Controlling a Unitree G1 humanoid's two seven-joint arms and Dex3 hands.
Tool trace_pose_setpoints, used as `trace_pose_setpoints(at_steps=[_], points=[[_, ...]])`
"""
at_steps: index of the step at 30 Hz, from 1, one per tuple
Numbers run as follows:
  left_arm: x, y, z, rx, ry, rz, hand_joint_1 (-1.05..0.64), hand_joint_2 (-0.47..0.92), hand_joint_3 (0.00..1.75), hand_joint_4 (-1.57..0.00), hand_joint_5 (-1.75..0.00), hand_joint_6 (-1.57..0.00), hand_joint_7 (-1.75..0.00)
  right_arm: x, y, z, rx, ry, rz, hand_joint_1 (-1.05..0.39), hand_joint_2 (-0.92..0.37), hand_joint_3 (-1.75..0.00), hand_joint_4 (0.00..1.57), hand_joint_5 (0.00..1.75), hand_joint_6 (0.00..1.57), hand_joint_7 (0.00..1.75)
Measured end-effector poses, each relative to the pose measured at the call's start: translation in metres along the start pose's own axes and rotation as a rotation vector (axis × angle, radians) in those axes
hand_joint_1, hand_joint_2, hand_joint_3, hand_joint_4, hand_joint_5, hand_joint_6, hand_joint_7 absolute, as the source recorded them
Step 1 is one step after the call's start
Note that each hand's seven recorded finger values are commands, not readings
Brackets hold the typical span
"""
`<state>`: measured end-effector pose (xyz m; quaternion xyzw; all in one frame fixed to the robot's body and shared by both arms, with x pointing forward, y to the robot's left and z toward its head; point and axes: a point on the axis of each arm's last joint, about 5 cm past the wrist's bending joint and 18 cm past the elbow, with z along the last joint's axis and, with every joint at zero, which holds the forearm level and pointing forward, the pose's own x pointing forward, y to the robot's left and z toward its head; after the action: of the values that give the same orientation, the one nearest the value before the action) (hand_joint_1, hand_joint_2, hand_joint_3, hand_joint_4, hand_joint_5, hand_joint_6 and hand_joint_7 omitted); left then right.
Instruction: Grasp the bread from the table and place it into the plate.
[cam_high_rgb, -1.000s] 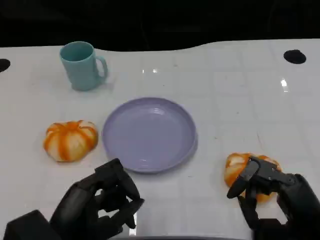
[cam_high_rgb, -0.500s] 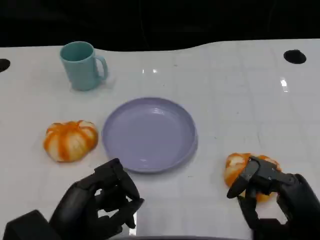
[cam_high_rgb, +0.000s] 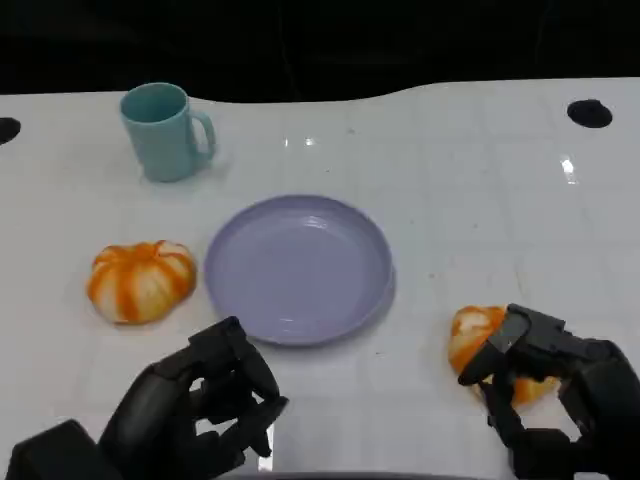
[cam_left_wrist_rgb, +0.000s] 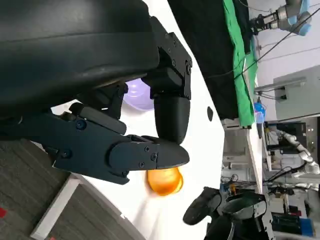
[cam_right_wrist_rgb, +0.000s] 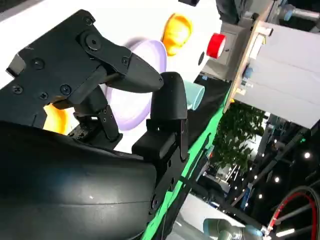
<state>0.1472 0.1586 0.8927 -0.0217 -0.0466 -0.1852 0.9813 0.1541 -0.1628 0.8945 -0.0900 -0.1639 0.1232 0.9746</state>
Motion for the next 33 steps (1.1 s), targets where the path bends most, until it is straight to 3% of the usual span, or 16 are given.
trace_pose_setpoints(at_steps=[5,8,11,13,16,24,28,33], points=[[0.0,0.0,0.0,0.0,0.0,0.0,-0.55,0.92,0.39,-0.7,-1.75,-0.48,-1.75,0.004,-0.0103,0.009,-0.08,0.04,0.062,-0.33,-0.44,-1.0,0.39,1.29,0.39,0.91],[0.0,0.0,0.0,0.0,0.0,0.001,-0.55,0.92,0.39,-0.7,-1.75,-0.48,-1.75,0.007,-0.0208,0.019,-0.224,0.072,0.142,-0.36,-0.53,-0.76,0.29,1.14,0.37,0.69],[0.0,0.0,0.0,0.0,-0.001,0.001,-0.55,0.92,0.39,-0.7,-1.75,-0.48,-1.75,0.01,-0.0288,0.028,-0.326,0.083,0.174,-0.37,-0.56,-0.71,0.28,1.12,0.38,0.63],[0.0,0.0,0.0,0.0,-0.001,0.002,-0.54,0.92,0.39,-0.7,-1.75,-0.48,-1.74,0.011,-0.0299,0.031,-0.364,0.092,0.186,-0.36,-0.7,-0.32,0.16,0.95,0.4,0.36],[0.0,0.0,0.0,0.0,0.0,0.002,-0.54,0.92,0.39,-0.7,-1.75,-0.48,-1.74,0.013,-0.0378,0.042,-0.535,0.136,0.248,-0.35,-0.79,-0.07,0.1,0.77,0.42,0.16],[0.0,0.0,0.0,0.002,0.001,-0.001,-0.54,0.92,0.4,-0.7,-1.75,-0.47,-1.75,0.016,-0.0478,0.064,-0.787,0.168,0.35,-0.37,-0.76,0.0,0.0,0.53,0.28,0.01],[0.0,-0.001,0.0,0.002,0.001,-0.005,-0.55,0.92,0.4,-0.7,-1.75,-0.47,-1.75,0.019,-0.046,0.07,-0.878,0.183,0.381,-0.36,-0.74,0.0,0.0,0.51,0.29,0.02],[0.001,-0.002,0.0,0.011,0.004,-0.009,-0.55,0.92,0.4,-0.7,-1.75,-0.47,-1.75,0.025,-0.0403,0.07,-0.947,0.189,0.413,-0.37,-0.74,0.0,0.01,0.52,0.33,0.03]])
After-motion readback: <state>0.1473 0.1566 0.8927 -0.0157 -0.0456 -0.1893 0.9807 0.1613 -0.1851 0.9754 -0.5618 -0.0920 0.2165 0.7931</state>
